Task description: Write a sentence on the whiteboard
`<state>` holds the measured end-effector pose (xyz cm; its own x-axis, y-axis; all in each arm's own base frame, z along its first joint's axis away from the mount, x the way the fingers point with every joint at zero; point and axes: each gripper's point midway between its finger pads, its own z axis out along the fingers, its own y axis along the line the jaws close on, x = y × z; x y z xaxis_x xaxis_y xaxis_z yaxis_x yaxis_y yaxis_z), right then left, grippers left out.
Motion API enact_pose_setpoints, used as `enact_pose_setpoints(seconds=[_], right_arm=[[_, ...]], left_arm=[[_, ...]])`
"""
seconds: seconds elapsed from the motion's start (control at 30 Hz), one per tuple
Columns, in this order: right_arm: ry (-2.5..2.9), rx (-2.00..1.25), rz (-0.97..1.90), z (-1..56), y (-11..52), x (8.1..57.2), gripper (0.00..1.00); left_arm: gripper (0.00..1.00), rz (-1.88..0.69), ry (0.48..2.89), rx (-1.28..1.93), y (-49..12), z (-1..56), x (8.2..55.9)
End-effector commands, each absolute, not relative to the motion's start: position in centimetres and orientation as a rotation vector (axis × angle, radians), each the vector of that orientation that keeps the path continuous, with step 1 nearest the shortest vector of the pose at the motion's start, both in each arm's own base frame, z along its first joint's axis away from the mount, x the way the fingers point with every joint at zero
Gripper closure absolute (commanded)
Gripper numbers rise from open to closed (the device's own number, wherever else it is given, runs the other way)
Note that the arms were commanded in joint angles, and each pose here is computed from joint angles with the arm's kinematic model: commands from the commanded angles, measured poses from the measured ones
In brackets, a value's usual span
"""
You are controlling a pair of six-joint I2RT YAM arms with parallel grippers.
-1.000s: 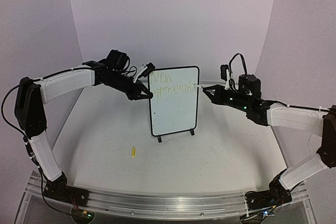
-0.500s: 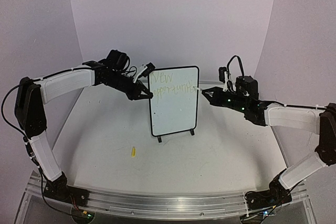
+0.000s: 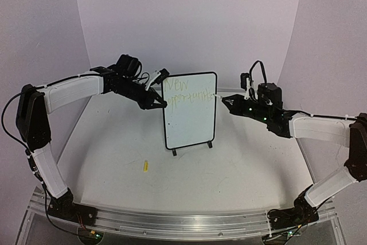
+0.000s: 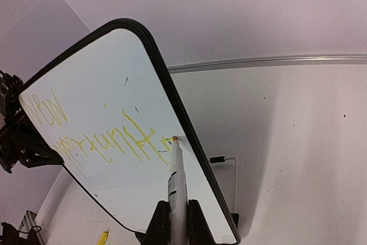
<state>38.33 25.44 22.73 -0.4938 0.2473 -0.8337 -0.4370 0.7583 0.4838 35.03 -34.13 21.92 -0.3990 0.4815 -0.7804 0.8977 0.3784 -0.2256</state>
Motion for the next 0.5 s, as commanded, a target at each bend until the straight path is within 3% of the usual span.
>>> enact_pose_setpoints(seconds=[0.0,0.47], right_arm=[[1.836,-0.119,0.815,25.7,25.0,38.9,1.0],[1.833,-0.164,0.864,25.5,26.3,39.2,1.0]], left_arm=[[1.0,-0.749,2.09,1.221,-32.6,20.3,34.6],[1.0,-0.75,2.09,1.222,-32.6,20.2,34.6]])
